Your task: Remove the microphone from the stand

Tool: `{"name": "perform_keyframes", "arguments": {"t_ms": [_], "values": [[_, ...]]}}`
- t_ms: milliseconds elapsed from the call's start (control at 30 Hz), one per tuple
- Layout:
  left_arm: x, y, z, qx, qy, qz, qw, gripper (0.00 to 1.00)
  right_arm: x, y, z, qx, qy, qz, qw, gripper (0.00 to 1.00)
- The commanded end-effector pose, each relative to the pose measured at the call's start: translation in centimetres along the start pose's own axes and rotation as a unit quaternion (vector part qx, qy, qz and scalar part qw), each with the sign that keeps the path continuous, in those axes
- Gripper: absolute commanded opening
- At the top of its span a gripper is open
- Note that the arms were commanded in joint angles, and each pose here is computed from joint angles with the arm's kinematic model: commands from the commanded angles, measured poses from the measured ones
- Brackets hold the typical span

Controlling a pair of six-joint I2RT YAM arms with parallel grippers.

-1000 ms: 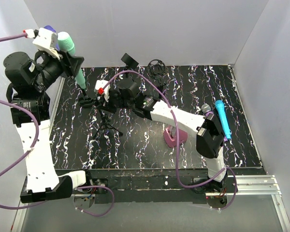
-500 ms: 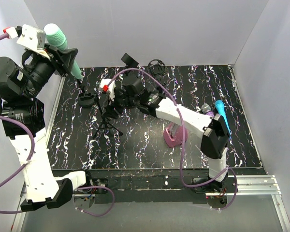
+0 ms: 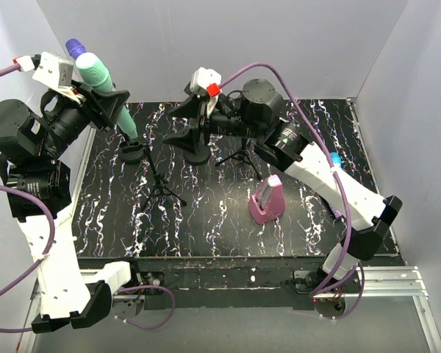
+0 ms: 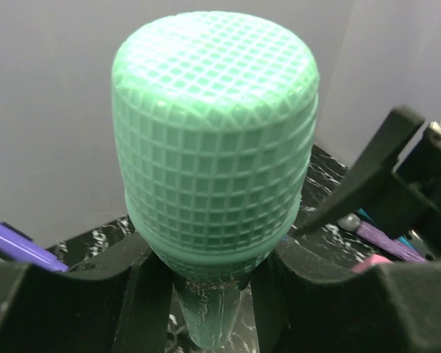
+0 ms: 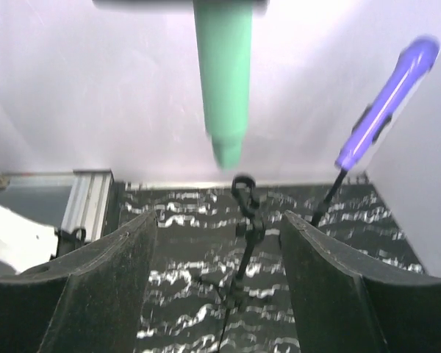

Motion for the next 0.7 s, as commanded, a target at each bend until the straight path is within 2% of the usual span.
{"name": "perform_keyframes", "arguments": {"t_ms": [0, 167, 333, 500, 533, 667], "values": [[-0.9, 0.2, -1.5, -0.056, -0.064, 0.011, 0.996, 0.00, 3.5, 1.8, 0.5, 0.023, 0.007, -0.056, 0.998, 0.75], [-1.8, 0.2, -2.1, -0.077, -0.090, 0.019, 0.993, 0.00, 4.8, 3.6, 0.6, 0.031, 0.018, -0.074, 0.997, 0.77], [-1.9, -0.2, -2.8, -0.098, -0.106, 0.023, 0.989, 0.00, 4.0, 5.4, 1.0, 0.046, 0.042, -0.066, 0.996, 0.76], [-1.9, -0.7, -3.6, -0.111, -0.118, 0.028, 0.986, 0.00, 3.4, 6.9, 1.1, 0.039, 0.060, -0.069, 0.995, 0.68], [-1.9, -0.8, -3.6, -0.111, -0.118, 0.028, 0.986, 0.00, 3.5, 7.2, 1.2, 0.036, 0.061, -0.070, 0.995, 0.64], [-1.9, -0.8, -3.5, -0.105, -0.116, 0.026, 0.987, 0.00, 4.1, 7.3, 0.8, 0.019, 0.053, -0.080, 0.995, 0.26]]}}
Point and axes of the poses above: each gripper's point midway between its finger pads, its own y axis out along the fingers, its own z axis along the line the jaws close on, x = y × z, the point moved 6 cm from there along -y, back along the fingers, and after that the axes turned 6 degrees about y, right-handed, at the moved point
